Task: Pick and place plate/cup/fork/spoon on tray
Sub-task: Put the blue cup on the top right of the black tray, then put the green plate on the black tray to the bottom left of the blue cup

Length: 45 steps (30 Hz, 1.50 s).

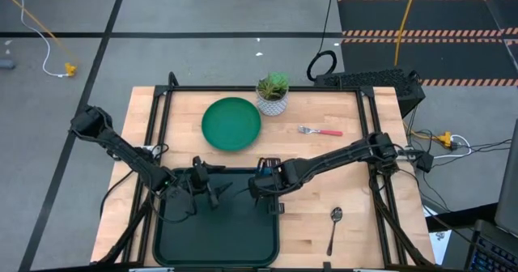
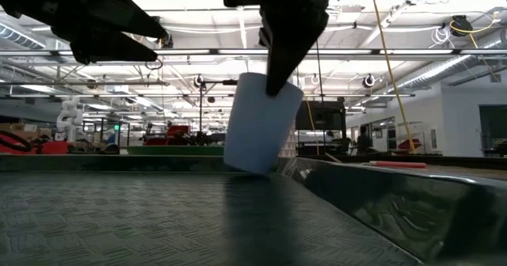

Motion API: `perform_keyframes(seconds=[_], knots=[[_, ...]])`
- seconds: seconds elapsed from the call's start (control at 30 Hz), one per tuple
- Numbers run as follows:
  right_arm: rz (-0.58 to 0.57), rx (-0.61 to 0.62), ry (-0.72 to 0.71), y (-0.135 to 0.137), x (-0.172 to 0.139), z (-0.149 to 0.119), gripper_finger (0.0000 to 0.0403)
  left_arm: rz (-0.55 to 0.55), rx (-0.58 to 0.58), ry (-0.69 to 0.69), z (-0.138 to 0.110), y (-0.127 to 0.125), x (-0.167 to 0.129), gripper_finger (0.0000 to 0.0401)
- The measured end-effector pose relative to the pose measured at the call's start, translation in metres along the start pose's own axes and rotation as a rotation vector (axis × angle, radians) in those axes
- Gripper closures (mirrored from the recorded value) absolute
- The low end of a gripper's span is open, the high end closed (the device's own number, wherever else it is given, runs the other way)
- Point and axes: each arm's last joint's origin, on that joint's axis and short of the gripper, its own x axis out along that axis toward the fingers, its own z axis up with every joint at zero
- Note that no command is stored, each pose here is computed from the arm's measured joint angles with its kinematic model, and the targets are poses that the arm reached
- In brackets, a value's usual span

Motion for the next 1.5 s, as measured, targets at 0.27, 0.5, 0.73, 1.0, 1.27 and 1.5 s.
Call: perform_keyframes(seconds=[0.27,0.5,0.73,1.0,1.27,1.5], knots=[[0.002,0.000,0.010,0.000,0.000,-0.001,0.0397,0.019,-0.021,-0.001,0.002,0.003,0.005,0.0096],[0.002,-0.015,0.009,0.000,0.000,-0.001,0.0392,0.016,-0.022,0.003,0.002,0.004,0.005,0.0096],[0.009,-0.017,-0.037,-0.002,0.000,0.004,0.0349,0.003,-0.022,0.013,0.002,0.003,0.005,0.0096],[0.013,-0.016,-0.079,-0.003,-0.013,0.005,0.0301,-0.004,-0.012,0.024,0.001,0.003,0.005,0.0096],[-0.053,-0.030,-0.206,0.004,-0.056,0.000,0.0280,0.016,0.087,0.088,0.013,0.008,0.019,0.0097],[-0.172,-0.112,-0.231,0.022,-0.087,-0.019,0.0281,0.089,0.268,0.389,0.043,0.035,0.045,0.0143]])
